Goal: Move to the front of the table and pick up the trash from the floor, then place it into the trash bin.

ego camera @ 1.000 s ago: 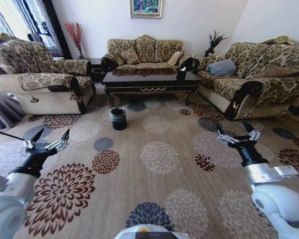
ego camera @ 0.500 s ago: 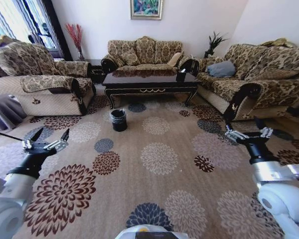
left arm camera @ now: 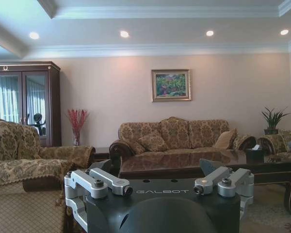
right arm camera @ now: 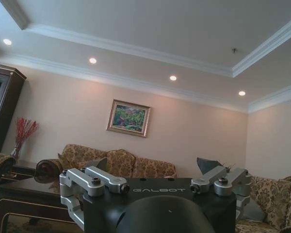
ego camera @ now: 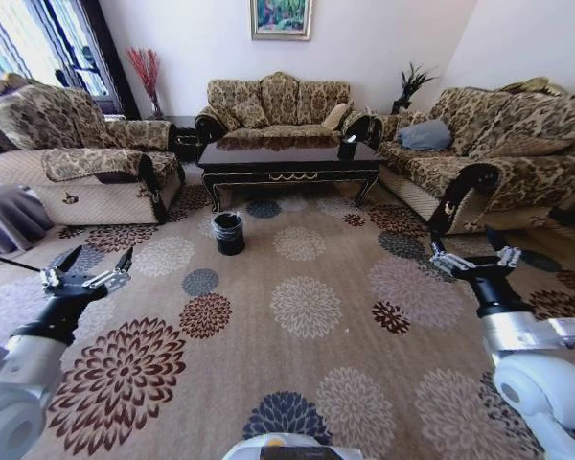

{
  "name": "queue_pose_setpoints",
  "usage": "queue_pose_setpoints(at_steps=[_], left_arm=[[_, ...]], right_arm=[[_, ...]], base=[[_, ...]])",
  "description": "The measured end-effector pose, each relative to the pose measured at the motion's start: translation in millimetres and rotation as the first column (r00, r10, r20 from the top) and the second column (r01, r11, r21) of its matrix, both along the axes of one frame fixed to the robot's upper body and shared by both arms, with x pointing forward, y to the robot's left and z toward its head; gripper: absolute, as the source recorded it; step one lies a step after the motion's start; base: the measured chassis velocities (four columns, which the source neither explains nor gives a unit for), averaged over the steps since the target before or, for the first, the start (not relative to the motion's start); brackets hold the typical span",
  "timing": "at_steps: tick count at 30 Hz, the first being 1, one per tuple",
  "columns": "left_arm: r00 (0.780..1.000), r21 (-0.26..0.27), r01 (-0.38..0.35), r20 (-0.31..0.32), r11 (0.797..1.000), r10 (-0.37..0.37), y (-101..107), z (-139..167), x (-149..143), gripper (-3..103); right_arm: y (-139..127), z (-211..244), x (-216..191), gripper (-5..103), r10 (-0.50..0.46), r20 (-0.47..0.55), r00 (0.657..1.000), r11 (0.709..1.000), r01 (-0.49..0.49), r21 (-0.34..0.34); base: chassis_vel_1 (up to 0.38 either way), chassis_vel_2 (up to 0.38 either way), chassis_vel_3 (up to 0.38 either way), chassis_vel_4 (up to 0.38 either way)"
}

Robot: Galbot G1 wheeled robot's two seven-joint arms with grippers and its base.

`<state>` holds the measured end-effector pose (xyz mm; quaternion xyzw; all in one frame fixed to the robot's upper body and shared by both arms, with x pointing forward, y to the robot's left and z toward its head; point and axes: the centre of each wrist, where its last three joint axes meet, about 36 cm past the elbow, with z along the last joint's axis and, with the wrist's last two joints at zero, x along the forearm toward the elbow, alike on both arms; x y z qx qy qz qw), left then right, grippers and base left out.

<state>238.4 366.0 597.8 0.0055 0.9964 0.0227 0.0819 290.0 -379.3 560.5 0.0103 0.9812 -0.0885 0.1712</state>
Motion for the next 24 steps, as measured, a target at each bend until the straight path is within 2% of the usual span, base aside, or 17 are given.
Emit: queue_pose_setpoints(at_steps=[8,14,20,21,24], left_arm=[[1.0,0.006,-0.018,0.011,1.0,0.018,9.5,2.4,2.2,100],[0.997,0.013,-0.066,0.03,0.998,0.065,33.2,6.8,7.7,100],[0.992,0.001,-0.127,0.016,0.992,0.127,61.0,-2.5,17.1,100],[0.992,0.001,-0.127,0.016,0.992,0.127,61.0,-2.5,17.1,100],[0.986,-0.01,-0.166,0.003,0.986,0.166,77.9,-9.4,21.8,100]], right_arm=[[-6.5,4.5,0.3,100,0.026,0.007,1.0,1.0,-0.026,-0.011],[-16.4,7.6,0.3,100,0.035,-0.013,0.999,0.999,-0.035,-0.032],[-30.0,-3.0,5.6,100,-0.032,-0.065,0.997,0.997,0.027,-0.078],[-30.0,-3.0,5.6,100,-0.032,-0.065,0.997,0.997,0.027,-0.078],[-36.1,-7.6,8.3,100,-0.053,-0.071,0.996,0.997,0.048,-0.066]], base=[[0.0,0.0,0.0,0.0],[0.0,0.0,0.0,0.0],[0.0,0.0,0.0,0.0],[0.0,0.0,0.0,0.0],[0.0,0.0,0.0,0.0]])
